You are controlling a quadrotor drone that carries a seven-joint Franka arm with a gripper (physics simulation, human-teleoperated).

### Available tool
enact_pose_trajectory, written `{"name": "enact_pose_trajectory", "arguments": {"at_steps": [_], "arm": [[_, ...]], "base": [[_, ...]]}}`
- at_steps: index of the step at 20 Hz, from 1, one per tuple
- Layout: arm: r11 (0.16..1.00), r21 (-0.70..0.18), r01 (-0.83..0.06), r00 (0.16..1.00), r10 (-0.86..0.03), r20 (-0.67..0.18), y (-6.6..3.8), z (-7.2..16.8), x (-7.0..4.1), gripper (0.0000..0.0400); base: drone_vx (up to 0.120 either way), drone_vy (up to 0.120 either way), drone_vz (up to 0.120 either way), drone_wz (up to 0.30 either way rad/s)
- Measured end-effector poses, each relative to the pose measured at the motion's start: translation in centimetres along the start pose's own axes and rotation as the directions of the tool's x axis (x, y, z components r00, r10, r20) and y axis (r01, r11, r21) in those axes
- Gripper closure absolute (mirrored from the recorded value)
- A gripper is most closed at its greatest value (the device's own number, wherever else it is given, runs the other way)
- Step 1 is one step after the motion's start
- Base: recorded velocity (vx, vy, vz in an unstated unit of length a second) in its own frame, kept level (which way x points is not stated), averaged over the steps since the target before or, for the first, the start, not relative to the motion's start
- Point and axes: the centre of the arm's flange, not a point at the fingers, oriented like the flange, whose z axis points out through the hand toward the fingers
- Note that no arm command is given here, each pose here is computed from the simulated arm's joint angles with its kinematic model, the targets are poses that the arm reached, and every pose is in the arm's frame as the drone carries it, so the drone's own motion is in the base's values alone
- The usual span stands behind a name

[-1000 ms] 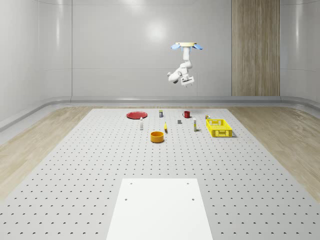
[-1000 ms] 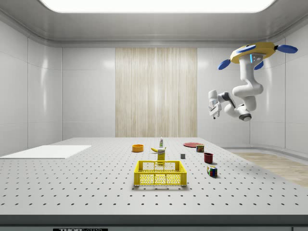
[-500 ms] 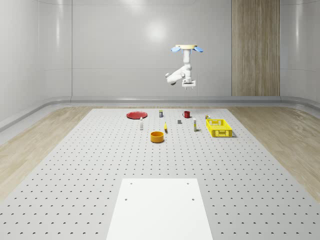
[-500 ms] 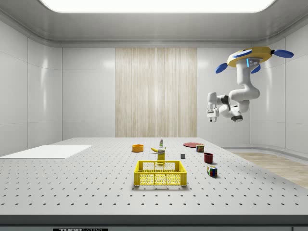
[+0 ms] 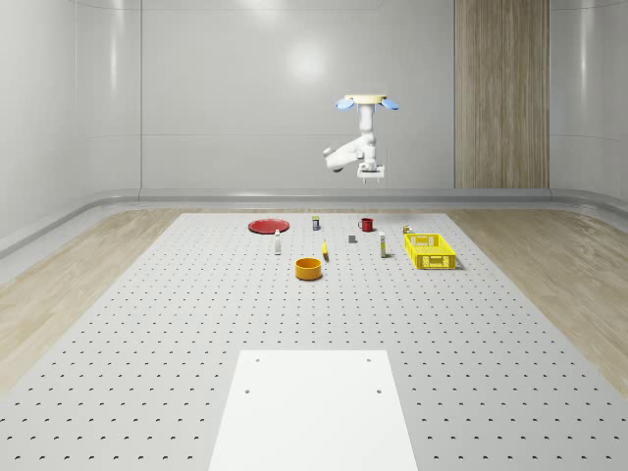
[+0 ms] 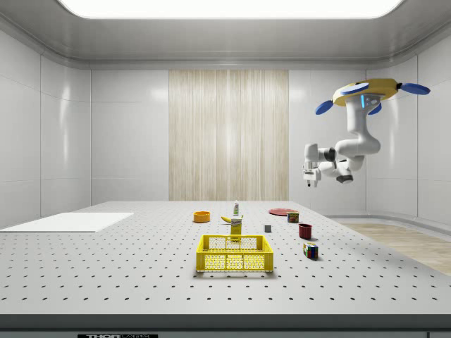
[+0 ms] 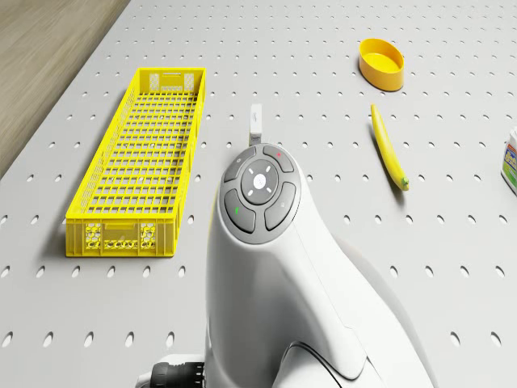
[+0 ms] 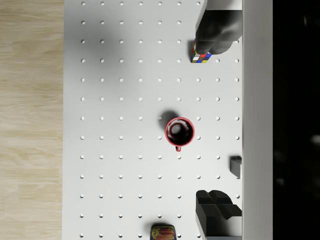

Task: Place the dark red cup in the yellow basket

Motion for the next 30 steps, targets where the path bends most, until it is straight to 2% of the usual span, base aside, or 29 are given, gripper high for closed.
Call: {"name": "enact_pose_trajectory", "arguments": {"at_steps": [16,21,30], "arm": [[1.000,-0.004,0.000,1.000,0.000,-0.004,-0.04,-0.01,-0.04,0.0000],[1.000,-0.004,0.000,1.000,0.000,-0.005,-0.04,-0.01,-0.04,0.0000],[1.000,-0.004,0.000,1.000,0.000,-0.005,-0.04,-0.01,-0.04,0.0000]], "base": [[0.000,0.000,-0.120,0.000],[0.120,0.000,-0.120,0.000],[0.000,0.013,-0.120,0.000]]}}
